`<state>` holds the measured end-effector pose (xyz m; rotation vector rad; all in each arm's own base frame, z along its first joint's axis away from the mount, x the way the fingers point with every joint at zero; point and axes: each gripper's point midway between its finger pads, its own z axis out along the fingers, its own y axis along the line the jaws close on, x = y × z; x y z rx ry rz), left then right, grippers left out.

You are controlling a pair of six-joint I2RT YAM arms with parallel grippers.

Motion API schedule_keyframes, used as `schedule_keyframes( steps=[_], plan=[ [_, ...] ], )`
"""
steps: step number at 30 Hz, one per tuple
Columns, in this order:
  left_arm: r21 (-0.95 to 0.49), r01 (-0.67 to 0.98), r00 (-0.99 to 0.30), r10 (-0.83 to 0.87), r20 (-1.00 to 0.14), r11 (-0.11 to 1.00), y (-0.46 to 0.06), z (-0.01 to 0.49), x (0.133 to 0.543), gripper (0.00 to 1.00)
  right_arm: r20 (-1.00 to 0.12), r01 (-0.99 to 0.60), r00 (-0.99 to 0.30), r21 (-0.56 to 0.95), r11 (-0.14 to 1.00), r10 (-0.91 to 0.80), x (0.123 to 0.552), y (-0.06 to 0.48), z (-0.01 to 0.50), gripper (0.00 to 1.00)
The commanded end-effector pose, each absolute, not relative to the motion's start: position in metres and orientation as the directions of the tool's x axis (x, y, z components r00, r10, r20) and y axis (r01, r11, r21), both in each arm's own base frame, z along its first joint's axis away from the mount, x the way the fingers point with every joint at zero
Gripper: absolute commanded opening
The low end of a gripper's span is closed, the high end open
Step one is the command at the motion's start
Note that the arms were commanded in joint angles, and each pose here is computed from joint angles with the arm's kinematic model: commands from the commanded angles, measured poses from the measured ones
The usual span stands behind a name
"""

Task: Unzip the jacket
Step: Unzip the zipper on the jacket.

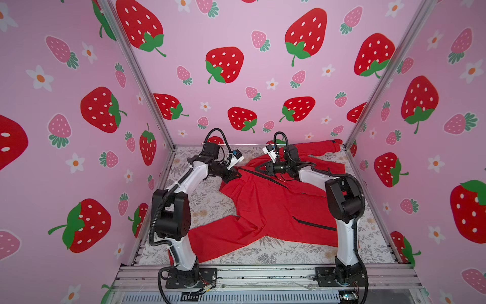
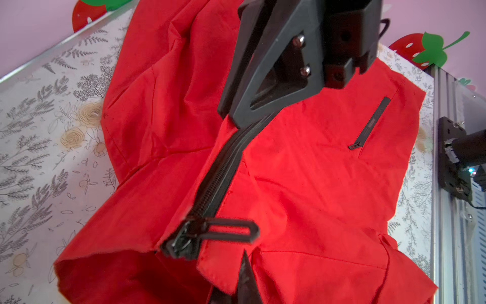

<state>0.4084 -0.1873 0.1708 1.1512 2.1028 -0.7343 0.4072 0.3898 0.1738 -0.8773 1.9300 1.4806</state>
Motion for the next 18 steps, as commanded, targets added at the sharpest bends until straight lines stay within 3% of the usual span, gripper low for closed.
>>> schedule_keyframes(
  steps=[1,7,13,18],
  plan=[
    [-0.18,0.886,-0.399,0.505,-0.765,0.428,-0.195,0.179,0.41,0.0,-0.792,-0.799,-0.599,0.58,0.157,-0.12,0.413,0.389,0.203,0.47],
    [-0.173,0.892,-0.391,0.518,-0.761,0.418,-0.198,0.176,0.409,0.0,-0.78,-0.772,-0.624,0.607,0.186,-0.045,0.401,0.363,0.228,0.51],
    [-0.184,0.88,-0.416,0.526,-0.741,0.437,-0.196,0.168,0.409,0.0,-0.666,-0.658,-0.746,0.73,0.184,-0.027,0.366,0.368,0.237,0.42],
    [-0.218,0.862,-0.452,0.499,-0.739,0.459,-0.197,0.163,0.408,0.0,-0.507,-0.488,-0.861,0.844,0.222,0.031,0.356,0.382,0.222,0.34]
  ],
)
